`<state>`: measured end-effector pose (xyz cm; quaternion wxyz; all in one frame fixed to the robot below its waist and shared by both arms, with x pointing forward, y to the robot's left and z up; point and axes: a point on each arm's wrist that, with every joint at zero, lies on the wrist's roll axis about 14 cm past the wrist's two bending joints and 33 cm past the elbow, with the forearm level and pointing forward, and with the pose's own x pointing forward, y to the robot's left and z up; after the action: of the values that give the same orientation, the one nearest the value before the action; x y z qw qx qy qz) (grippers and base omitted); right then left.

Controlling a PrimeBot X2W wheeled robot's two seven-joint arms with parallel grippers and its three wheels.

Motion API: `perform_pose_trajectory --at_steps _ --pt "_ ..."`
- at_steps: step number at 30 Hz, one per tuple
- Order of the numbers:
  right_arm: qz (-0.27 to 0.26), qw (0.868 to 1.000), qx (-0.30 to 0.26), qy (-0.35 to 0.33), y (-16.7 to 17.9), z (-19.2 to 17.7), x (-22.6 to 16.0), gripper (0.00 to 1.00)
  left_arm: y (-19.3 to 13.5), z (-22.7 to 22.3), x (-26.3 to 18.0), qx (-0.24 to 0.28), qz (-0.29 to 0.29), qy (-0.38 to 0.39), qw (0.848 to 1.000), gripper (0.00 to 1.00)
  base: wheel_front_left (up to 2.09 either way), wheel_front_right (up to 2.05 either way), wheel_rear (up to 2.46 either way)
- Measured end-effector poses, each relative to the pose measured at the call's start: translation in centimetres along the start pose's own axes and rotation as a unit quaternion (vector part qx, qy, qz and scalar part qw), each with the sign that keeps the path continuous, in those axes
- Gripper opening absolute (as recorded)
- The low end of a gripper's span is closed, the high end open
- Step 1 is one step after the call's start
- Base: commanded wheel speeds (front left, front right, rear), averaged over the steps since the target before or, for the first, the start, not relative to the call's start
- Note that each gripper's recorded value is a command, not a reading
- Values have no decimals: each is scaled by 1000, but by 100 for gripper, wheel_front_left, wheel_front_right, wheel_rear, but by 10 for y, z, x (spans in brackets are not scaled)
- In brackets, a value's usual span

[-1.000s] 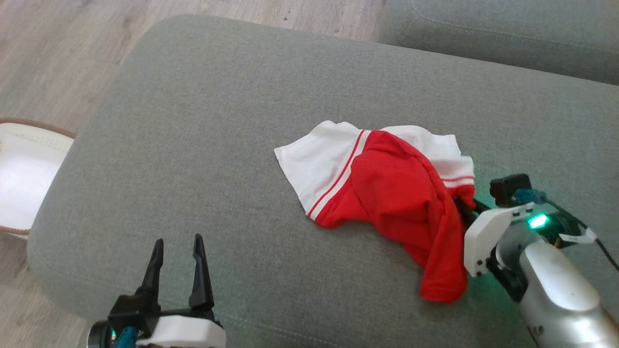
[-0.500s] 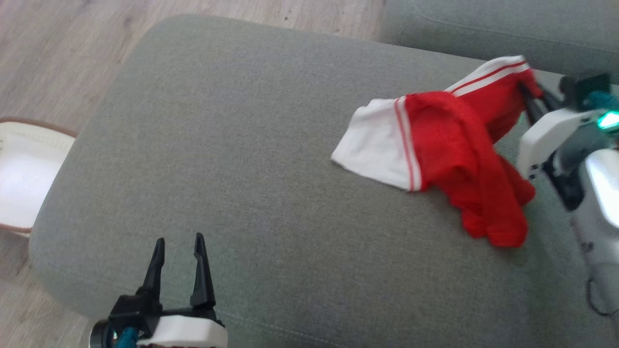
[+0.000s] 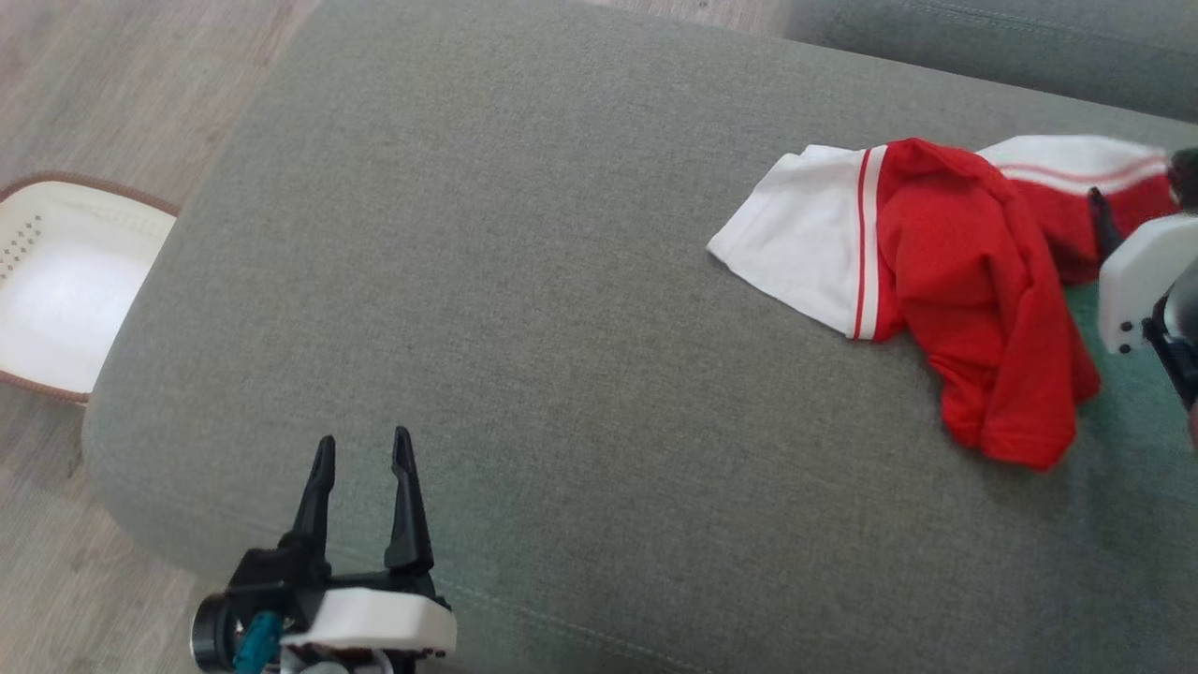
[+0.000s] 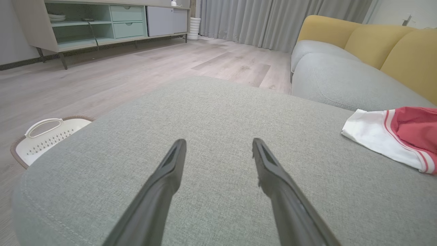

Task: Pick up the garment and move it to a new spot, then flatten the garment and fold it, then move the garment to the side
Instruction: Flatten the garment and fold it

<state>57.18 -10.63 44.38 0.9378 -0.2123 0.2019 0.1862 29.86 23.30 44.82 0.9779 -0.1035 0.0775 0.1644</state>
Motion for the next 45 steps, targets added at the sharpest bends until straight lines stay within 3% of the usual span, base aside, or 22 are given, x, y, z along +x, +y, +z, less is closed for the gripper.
perform_pose_trajectory --at_steps 4,7,12,18,27,28,29,30,31,35,41,45 --pt "-8 1000 -7 -2 -6 2 -3 100 -4 0 0 -3 -6 -1 1000 100 0 0 0" --pt "-11 999 -23 -45 -9 40 -4 100 -6 4 0 -4 -12 -9 1000 100 0 0 0" --pt "42 995 -56 -75 36 80 3 100 -7 4 -2 -5 -14 -11 1000 100 0 0 0" --pt "107 988 -111 -3 84 61 19 100 -4 7 0 -13 -1 -14 1000 100 0 0 0" --pt "124 972 -178 94 85 42 48 100 9 1 -4 -19 31 -5 999 100 0 0 0" --pt "128 970 -179 103 87 39 50 78 11 0 -5 -17 35 -4 999 100 0 0 0" --pt "133 968 -180 111 90 36 51 38 12 -1 -6 -17 37 -2 999 100 0 0 0" --pt "138 966 -182 120 93 32 52 26 13 -2 -6 -16 41 -1 999 100 0 0 0" --pt "142 964 -186 128 96 28 53 1 14 -3 -6 -16 43 1 999 100 0 0 0" --pt "145 963 -186 129 95 27 50 0 15 -3 -6 -16 45 -2 999 100 0 0 0" --pt "136 979 -152 27 85 78 42 0 8 0 -2 -11 24 -9 1000 100 0 0 0" --pt "148 979 -137 -30 94 102 29 0 3 4 2 -8 13 -16 1000 100 0 0 0"
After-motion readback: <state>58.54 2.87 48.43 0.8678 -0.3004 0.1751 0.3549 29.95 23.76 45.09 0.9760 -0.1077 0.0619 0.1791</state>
